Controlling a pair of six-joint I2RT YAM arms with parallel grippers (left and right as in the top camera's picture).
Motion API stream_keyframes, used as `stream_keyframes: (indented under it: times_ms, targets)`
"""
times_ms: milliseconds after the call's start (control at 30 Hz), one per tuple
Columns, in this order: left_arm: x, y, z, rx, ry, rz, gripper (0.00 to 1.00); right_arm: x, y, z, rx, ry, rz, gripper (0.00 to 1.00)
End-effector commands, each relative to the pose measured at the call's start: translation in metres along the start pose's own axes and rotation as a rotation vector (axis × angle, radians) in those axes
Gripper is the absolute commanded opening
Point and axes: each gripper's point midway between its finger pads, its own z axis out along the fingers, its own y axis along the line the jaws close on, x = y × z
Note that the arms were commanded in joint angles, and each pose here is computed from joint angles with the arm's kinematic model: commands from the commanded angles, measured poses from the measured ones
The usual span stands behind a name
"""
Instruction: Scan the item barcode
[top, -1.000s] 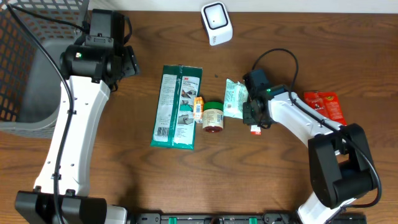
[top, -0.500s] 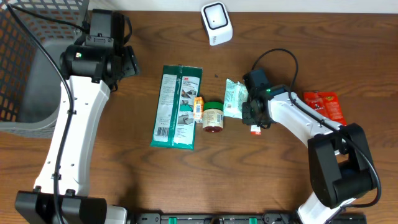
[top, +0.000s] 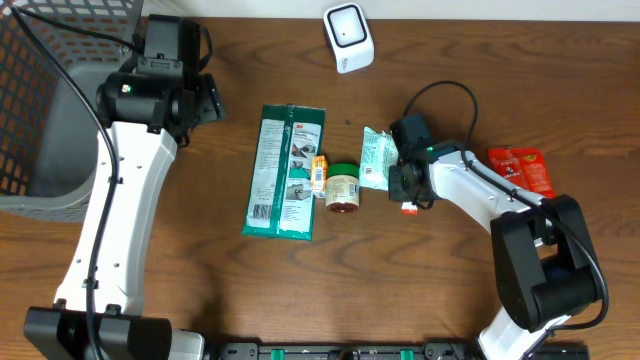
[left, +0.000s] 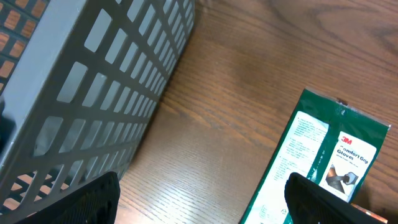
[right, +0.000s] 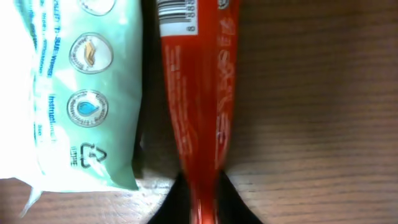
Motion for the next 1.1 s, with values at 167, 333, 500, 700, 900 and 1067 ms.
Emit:
stream_keyframes:
  times_ms: [167, 333, 500, 700, 900, 1067]
  targets:
    - [-0.001, 0.003, 0.001, -0.015, -0.001, -0.011, 0.85, 0.0, -0.018, -0.015, -0.002, 0.019, 0.035, 0.01]
    - [-0.001, 0.003, 0.001, -0.015, -0.002, -0.011, 0.85, -0.009, -0.009, -0.047, -0.245, -0.005, -0.005, 0.01]
    - [-0.001, 0.003, 0.001, -0.015, -0.001, -0.011, 0.85, -0.01, -0.007, -0.067, -0.514, 0.004, -0.031, 0.01]
    - [-0.001, 0.003, 0.001, -0.015, -0.002, -0.011, 0.85, -0.005, 0.017, -0.108, -0.978, -0.104, -0.191, 0.01]
    - [-0.001, 0.003, 0.001, -0.015, -0.001, -0.011, 0.85, -0.003, 0.025, -0.131, -1.162, -0.167, -0.215, 0.01]
    - [-0.001, 0.003, 0.001, -0.015, -0.001, -0.011, 0.85, -0.004, 0.026, -0.132, -1.17, -0.177, -0.222, 0.01]
